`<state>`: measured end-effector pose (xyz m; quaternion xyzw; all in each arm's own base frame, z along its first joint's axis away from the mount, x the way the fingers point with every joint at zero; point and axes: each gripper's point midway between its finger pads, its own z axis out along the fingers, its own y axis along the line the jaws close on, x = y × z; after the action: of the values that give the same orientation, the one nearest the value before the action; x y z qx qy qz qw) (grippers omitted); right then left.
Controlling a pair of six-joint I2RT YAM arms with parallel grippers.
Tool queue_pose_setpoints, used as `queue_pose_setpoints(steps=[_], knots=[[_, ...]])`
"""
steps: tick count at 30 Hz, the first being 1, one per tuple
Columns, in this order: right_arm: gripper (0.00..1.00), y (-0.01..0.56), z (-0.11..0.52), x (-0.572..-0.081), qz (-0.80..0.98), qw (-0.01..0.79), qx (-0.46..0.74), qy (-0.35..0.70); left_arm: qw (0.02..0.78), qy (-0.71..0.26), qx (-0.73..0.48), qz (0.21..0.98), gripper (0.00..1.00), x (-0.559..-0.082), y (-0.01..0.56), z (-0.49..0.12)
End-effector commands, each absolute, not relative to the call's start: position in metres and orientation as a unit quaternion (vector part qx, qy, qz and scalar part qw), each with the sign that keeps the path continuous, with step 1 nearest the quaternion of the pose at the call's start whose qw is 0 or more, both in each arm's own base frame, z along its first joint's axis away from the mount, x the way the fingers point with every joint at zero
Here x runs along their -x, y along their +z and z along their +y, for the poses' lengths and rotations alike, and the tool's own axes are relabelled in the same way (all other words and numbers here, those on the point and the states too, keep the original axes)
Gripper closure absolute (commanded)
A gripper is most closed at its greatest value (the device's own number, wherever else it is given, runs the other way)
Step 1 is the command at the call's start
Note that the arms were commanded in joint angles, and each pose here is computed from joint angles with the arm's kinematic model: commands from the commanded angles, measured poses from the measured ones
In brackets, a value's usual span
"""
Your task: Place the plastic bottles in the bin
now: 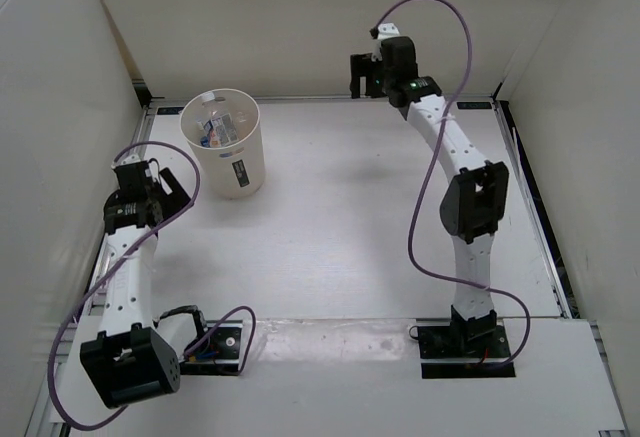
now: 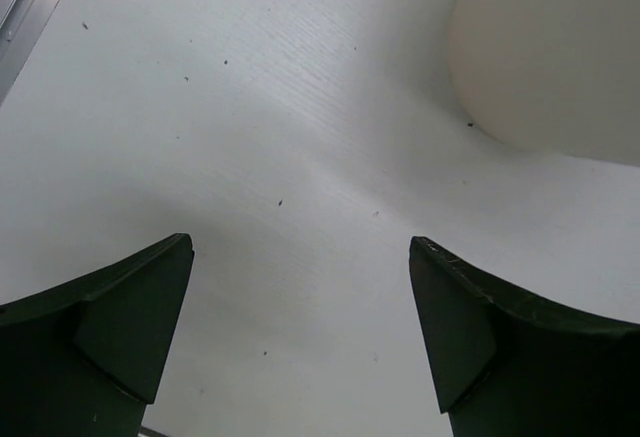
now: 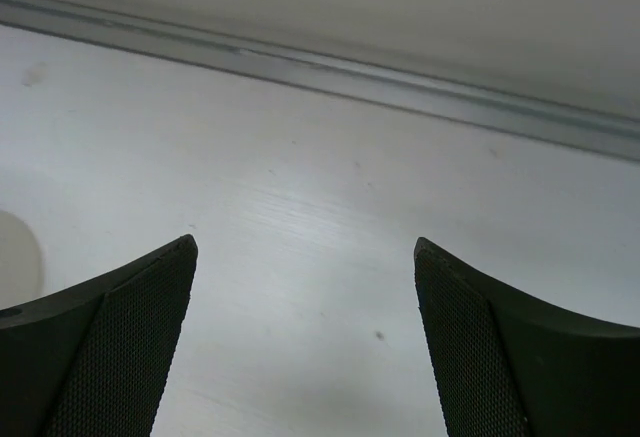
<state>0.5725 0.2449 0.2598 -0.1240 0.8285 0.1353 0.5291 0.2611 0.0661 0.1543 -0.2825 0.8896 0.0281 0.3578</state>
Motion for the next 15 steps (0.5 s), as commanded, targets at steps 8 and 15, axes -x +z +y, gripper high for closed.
queue_pose_setpoints(steps=[8, 15], knots=[[0.1, 0.251, 0.178, -0.479, 0.863, 0.487, 0.121, 0.058, 0.427, 0.024, 0.286, 0.857, 0.0, -0.314, 0.165, 0.079], [0.1, 0.228, 0.09, -0.422, 0.876, 0.479, 0.038, 0.036, 0.418, -0.002, 0.303, 0.857, 0.0, -0.317, 0.138, 0.073]])
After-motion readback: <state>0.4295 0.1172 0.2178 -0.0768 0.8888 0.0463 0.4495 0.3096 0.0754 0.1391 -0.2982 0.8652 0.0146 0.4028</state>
